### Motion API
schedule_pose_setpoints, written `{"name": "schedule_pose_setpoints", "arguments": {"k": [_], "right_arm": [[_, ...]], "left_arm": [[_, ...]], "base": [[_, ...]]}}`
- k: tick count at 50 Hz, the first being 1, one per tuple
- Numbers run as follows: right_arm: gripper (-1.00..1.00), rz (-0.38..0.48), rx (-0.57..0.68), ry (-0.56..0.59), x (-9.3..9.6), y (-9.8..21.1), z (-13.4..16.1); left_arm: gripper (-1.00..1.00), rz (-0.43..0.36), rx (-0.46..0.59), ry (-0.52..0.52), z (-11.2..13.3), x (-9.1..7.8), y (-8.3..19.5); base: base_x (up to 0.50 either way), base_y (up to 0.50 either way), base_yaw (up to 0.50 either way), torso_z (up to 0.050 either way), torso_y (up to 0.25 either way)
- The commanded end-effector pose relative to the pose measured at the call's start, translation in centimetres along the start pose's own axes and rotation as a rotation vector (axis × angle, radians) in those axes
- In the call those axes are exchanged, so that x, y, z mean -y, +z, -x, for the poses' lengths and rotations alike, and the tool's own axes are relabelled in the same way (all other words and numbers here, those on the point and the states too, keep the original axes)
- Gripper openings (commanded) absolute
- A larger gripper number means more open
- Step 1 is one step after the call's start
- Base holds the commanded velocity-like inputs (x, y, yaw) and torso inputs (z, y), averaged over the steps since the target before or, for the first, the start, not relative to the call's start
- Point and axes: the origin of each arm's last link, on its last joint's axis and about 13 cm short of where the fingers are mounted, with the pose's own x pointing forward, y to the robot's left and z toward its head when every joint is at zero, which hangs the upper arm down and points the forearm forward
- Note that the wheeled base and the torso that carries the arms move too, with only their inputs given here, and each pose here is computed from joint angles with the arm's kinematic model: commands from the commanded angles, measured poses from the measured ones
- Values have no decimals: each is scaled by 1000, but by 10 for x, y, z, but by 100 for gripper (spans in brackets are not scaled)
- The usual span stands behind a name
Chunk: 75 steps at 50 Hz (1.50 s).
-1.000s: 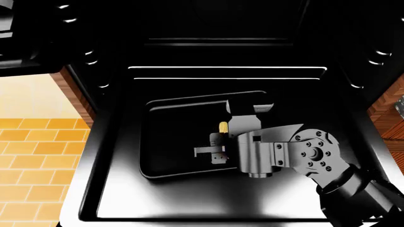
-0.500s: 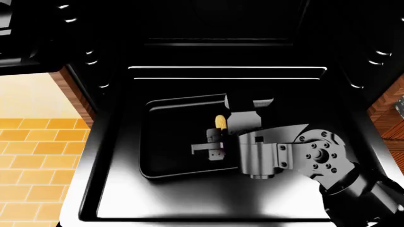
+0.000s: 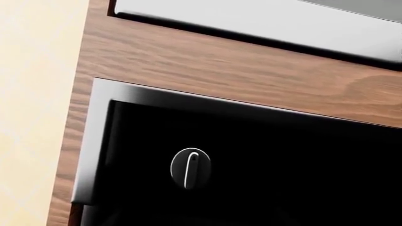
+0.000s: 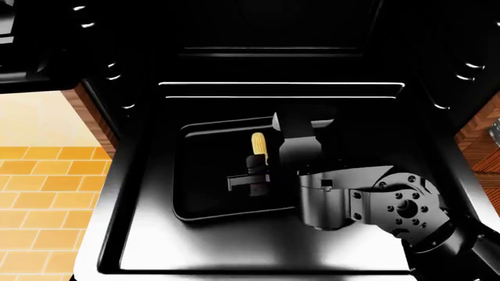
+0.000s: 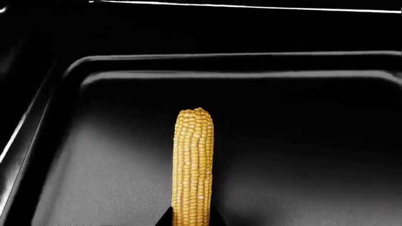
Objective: Pick the corn from the oven and place it on the plate on the counter.
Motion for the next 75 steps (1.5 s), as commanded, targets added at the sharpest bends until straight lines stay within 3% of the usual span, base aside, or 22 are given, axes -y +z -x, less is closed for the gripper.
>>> {"name": "schedule_pose_setpoints", "arguments": {"k": [1, 7, 39, 75], "right_arm": [[-100, 21, 53, 48, 0, 0, 5], [-100, 54, 91, 91, 2, -4, 6], [-100, 45, 303, 278, 3, -2, 25], [-100, 240, 498, 328, -5, 8, 43]], "left_arm": [[100, -1, 0, -1, 0, 1, 0], [100, -3, 3, -1, -1, 0, 1], [100, -6, 4, -7, 0, 2, 3], [100, -10, 8, -13, -1, 3, 3]], "base": [[0, 0, 0, 0, 0], [0, 0, 0, 0, 0], [0, 0, 0, 0, 0], [0, 0, 0, 0, 0]]}}
